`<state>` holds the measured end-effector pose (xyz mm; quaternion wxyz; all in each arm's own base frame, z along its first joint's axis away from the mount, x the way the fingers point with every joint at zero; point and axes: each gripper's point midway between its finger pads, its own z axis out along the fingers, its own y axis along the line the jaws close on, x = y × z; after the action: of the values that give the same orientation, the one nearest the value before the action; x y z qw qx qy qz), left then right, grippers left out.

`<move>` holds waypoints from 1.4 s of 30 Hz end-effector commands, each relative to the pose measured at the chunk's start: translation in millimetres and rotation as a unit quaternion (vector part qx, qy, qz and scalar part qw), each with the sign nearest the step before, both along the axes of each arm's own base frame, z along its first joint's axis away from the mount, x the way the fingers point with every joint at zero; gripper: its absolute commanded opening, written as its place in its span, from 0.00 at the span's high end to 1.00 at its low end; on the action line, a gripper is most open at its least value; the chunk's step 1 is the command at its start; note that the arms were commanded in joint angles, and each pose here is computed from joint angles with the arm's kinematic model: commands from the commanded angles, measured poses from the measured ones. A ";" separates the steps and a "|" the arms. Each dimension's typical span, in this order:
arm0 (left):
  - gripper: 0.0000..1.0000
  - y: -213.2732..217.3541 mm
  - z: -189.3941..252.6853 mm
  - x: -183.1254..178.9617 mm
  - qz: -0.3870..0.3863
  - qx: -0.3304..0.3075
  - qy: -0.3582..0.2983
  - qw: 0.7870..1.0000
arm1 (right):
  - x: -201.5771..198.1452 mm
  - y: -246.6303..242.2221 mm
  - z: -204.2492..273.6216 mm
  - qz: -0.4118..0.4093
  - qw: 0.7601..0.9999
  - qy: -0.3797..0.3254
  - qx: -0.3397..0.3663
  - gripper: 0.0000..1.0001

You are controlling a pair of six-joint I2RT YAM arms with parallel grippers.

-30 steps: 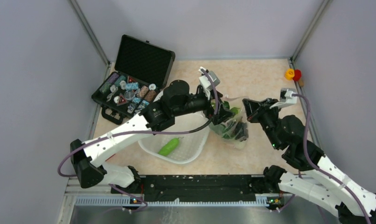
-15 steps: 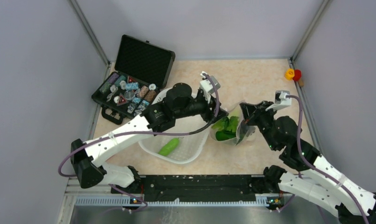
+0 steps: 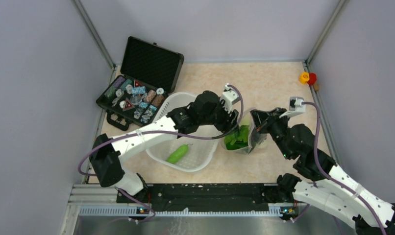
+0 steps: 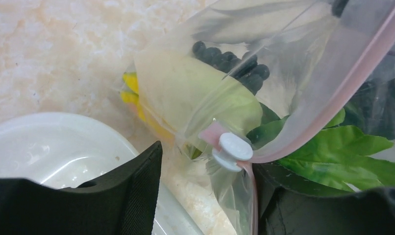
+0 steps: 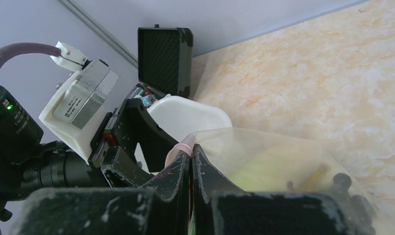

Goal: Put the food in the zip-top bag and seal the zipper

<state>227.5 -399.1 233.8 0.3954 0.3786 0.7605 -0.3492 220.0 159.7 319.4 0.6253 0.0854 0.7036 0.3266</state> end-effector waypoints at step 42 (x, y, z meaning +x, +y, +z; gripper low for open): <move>0.01 176.6 -50.1 2.3 0.250 0.085 0.012 0.965 | -21.3 28.7 4.3 0.106 0.993 -0.054 0.021 1.00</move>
<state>228.1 -252.6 204.2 0.4525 0.2540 0.8319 -0.1965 207.6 178.3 293.4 0.6037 0.0425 0.7060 0.3678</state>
